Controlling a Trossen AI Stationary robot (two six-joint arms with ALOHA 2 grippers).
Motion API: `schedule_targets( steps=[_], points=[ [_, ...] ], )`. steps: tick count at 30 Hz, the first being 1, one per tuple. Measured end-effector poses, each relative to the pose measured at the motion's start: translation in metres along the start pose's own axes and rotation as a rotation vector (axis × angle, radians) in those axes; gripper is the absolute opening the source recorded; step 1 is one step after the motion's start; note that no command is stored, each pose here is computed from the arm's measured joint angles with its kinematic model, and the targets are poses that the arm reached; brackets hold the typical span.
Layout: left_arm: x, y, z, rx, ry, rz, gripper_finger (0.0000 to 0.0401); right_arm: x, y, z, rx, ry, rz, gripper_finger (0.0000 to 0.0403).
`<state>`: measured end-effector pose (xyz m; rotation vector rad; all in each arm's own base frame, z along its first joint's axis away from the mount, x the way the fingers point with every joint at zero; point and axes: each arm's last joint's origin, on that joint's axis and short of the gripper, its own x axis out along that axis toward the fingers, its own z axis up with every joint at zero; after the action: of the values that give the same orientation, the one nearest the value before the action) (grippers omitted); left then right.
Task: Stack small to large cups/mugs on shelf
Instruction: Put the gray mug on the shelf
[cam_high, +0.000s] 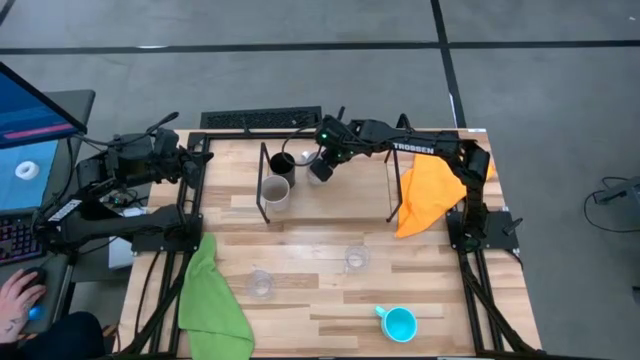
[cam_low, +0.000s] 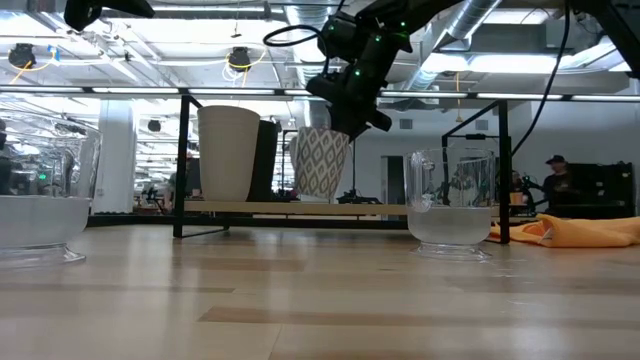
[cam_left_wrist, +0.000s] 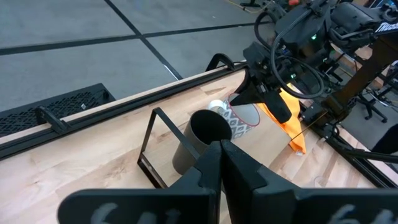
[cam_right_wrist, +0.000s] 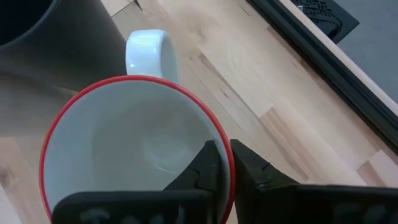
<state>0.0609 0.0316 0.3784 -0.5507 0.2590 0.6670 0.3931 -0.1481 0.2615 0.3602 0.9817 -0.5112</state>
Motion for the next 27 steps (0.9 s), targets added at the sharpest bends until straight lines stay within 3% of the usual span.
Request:
schedule_targets(
  steps=[27],
  points=[
    [-0.0001,0.0,0.0,0.018,0.0,0.0,0.0,-0.0002,-0.0003,-0.0029,-0.003,0.028,-0.01,0.0031]
  ],
)
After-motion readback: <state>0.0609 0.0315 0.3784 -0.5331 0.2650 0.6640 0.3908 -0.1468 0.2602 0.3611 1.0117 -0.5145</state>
